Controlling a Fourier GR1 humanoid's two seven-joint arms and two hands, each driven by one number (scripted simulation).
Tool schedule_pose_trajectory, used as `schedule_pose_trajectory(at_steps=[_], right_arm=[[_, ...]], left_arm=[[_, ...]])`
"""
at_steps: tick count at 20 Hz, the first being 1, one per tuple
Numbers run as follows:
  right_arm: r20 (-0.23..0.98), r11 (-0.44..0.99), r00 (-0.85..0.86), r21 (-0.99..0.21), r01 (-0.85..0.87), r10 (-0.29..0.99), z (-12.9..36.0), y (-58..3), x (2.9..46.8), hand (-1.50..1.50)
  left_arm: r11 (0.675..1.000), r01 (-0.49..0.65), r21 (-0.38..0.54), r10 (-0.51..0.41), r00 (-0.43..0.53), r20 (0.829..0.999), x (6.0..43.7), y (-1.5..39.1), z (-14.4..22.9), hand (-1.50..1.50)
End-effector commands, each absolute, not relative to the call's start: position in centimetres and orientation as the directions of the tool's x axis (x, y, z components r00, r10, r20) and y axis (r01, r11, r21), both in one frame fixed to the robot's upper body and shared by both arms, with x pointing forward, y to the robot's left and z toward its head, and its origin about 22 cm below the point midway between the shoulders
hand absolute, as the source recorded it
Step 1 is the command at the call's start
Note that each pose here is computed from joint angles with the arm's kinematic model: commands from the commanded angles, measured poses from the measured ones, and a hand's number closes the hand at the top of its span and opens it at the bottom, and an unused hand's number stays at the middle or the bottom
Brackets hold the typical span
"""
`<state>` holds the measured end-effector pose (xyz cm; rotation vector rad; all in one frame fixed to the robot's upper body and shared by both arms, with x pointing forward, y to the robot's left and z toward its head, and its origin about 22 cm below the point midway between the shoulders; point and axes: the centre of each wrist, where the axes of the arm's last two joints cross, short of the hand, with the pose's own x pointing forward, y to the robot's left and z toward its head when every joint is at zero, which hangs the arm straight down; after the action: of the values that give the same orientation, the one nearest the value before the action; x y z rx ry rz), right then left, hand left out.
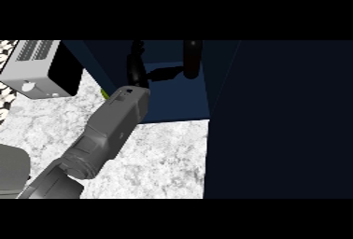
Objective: Pick up the wine, place it into the cabinet and close the cabinet
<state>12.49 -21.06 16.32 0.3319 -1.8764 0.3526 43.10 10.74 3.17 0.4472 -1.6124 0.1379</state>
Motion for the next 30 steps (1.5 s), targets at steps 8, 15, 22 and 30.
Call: schedule_pose_trajectory(at_steps=[8,15,22,30], right_arm=[[0.93,0.895,-0.344,-0.044,-0.443,-0.125,19.5,-21.5,8.4,-1.5],[0.929,0.904,-0.344,-0.028,-0.427,-0.134,18.8,-21.5,9.1,-1.5],[0.933,0.916,-0.339,-0.025,-0.4,-0.123,19.4,-21.7,8.1,-1.5],[0.933,0.917,-0.345,-0.047,-0.397,-0.101,19.4,-21.6,8.2,-1.5]], left_arm=[[0.934,-0.323,0.151,-0.203,-0.133,0.97,43.8,12.9,3.9,-1.5],[0.974,-0.211,0.086,-0.13,-0.201,0.971,44.0,12.7,4.6,-1.5],[0.989,-0.139,-0.04,-0.004,-0.302,0.953,42.2,8.8,3.6,-1.5],[0.993,-0.054,-0.104,0.083,-0.305,0.949,41.1,8.8,4.7,-1.5]])
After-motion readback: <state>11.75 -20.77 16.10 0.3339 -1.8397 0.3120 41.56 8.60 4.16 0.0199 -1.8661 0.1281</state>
